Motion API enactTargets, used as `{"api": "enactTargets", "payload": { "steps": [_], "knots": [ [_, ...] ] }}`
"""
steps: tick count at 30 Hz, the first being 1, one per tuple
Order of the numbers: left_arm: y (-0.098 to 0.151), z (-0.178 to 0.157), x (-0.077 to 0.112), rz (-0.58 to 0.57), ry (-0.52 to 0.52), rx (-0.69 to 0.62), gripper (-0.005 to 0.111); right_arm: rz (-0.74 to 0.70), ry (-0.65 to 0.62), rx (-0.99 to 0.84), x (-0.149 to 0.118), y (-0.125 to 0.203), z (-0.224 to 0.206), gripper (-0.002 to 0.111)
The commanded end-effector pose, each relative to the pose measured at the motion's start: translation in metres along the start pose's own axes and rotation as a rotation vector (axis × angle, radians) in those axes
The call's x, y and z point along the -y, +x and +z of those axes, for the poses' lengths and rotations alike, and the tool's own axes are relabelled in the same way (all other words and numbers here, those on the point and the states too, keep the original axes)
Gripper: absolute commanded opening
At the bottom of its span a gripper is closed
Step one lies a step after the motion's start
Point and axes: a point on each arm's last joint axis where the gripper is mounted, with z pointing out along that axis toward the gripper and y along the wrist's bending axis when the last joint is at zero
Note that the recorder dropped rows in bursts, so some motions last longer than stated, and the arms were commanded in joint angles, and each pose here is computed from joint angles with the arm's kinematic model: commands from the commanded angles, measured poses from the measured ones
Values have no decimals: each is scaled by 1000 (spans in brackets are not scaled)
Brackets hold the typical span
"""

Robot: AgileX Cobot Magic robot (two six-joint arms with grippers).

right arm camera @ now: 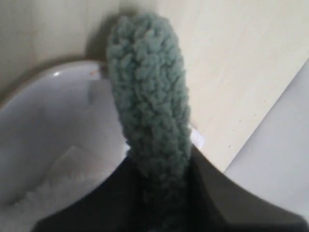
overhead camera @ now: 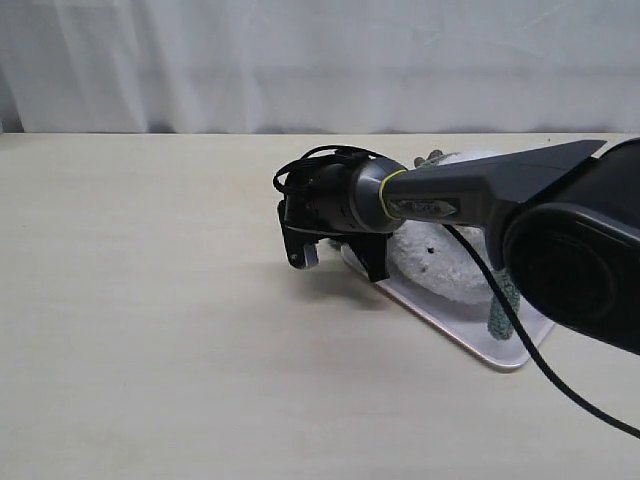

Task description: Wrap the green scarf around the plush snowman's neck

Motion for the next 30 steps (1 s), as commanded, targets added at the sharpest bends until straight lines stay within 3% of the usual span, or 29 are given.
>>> {"api": "enactTargets", "payload": {
  "steps": [1,12,20,30],
  "knots": [
    [0,0,0,0,4,6,0,56,19,-19,10,9,-10,4],
    [0,0,0,0,4,6,0,264,41,35,41,42,-55,4],
    [0,0,0,0,4,6,0,315,-188,182,42,63,-68,4],
    [0,0,0,0,4,6,0,314,-233,183,36,84,-70,4]
  ]
}}
